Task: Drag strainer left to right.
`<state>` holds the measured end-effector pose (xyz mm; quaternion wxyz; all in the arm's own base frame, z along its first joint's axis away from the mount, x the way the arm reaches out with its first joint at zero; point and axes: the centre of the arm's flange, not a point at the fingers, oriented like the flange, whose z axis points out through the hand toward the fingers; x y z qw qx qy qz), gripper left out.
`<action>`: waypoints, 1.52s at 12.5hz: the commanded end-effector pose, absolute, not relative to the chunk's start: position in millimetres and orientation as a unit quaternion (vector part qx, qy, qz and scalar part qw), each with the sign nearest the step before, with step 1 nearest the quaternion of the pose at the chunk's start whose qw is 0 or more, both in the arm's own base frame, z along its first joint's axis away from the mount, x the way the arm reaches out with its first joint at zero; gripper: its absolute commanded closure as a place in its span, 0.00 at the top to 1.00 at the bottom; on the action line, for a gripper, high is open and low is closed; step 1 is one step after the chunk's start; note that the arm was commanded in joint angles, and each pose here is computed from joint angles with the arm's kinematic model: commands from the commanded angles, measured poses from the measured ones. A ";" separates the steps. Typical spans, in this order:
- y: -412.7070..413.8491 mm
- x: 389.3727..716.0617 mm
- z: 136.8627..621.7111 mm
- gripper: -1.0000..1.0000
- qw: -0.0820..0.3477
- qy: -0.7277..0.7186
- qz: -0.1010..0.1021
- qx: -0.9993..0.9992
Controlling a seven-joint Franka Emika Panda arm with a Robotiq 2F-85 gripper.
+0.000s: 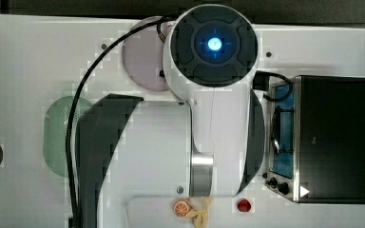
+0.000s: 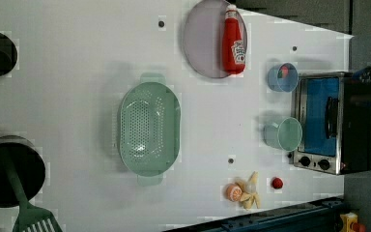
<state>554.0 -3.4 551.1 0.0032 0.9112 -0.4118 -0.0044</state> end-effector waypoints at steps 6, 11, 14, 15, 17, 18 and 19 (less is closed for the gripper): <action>55.4 454.3 626.7 1.00 0.033 -0.396 0.016 0.918; 184.4 469.4 565.2 1.00 0.057 -0.418 0.015 0.906; 250.2 472.9 509.3 1.00 0.062 -0.461 -0.001 0.885; 266.7 474.4 488.6 1.00 0.061 -0.482 -0.007 0.874; 291.8 479.8 447.1 1.00 0.053 -0.531 -0.020 0.846; 301.3 482.5 425.9 1.00 0.047 -0.554 -0.028 0.831; 308.6 484.9 404.8 1.00 0.042 -0.574 -0.036 0.817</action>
